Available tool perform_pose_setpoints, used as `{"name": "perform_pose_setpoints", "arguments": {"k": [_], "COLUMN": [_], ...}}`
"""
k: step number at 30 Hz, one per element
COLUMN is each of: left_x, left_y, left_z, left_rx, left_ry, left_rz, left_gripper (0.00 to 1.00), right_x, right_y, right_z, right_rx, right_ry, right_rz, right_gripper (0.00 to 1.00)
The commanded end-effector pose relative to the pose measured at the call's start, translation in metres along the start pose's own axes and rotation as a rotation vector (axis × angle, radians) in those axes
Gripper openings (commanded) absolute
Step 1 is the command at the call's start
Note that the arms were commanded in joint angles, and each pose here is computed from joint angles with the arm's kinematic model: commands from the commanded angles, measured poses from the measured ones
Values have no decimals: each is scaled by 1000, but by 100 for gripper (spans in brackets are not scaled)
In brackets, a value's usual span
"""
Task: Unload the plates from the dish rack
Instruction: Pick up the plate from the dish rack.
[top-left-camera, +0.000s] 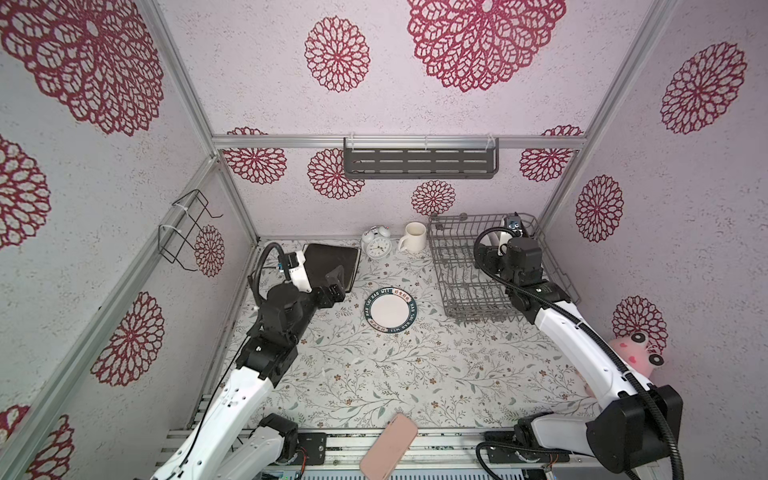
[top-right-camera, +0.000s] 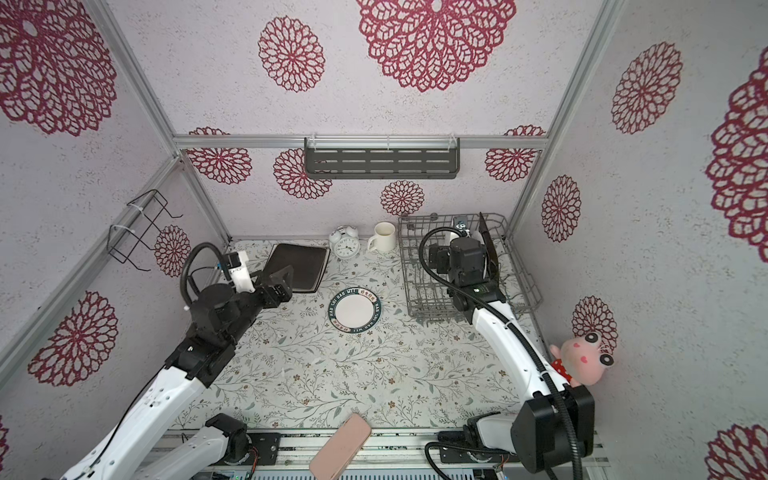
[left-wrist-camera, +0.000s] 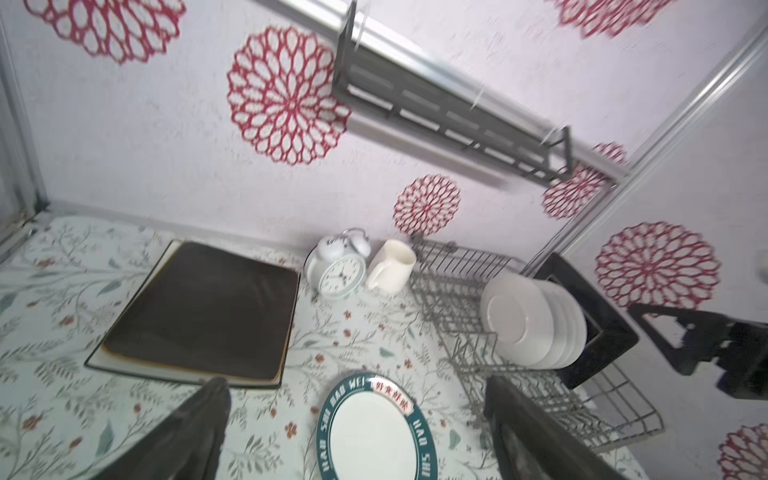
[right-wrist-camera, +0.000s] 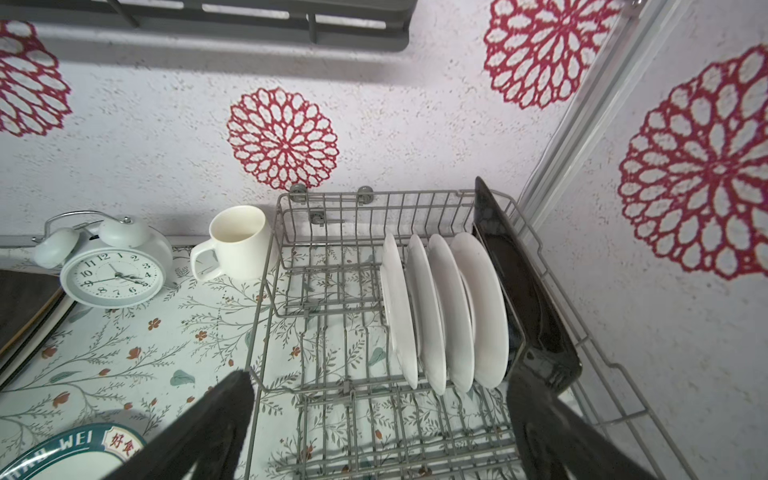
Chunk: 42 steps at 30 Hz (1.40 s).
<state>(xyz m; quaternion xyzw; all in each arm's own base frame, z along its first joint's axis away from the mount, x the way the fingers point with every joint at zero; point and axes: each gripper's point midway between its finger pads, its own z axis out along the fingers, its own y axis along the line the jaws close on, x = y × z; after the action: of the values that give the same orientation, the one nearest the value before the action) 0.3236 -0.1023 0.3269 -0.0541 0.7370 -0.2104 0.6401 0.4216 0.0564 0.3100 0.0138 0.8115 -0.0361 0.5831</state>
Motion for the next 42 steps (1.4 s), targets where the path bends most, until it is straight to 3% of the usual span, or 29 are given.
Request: {"name": "perform_pose_setpoints", "arguments": {"k": [1, 4, 10, 14, 22, 27, 35, 42], "left_x": [-49, -40, -30, -21, -5, 6, 16, 18], "left_y": [-24, -27, -22, -24, -20, -19, -24, -25], "left_z": [-1, 12, 25, 34, 42, 47, 62, 69], "left_rx": [73, 42, 1, 3, 1, 0, 23, 24], "left_ry": [-124, 17, 94, 159, 208, 238, 274, 286], "left_rz": [46, 91, 103, 96, 107, 101, 89, 83], "left_gripper": [97, 99, 99, 98, 97, 98, 97, 98], "right_x": [-17, 0, 23, 33, 53, 65, 77, 89], "right_y": [-9, -10, 13, 2, -9, -17, -22, -16], "right_z": [1, 16, 30, 49, 87, 106, 129, 153], "right_rx": [1, 9, -111, -102, -57, -12, 32, 6], "right_ry": [-41, 52, 105, 148, 233, 258, 287, 327], "right_rz": [57, 46, -61, -21, -12, -49, -130, -155], "right_gripper": [99, 96, 97, 92, 84, 76, 71, 55]}}
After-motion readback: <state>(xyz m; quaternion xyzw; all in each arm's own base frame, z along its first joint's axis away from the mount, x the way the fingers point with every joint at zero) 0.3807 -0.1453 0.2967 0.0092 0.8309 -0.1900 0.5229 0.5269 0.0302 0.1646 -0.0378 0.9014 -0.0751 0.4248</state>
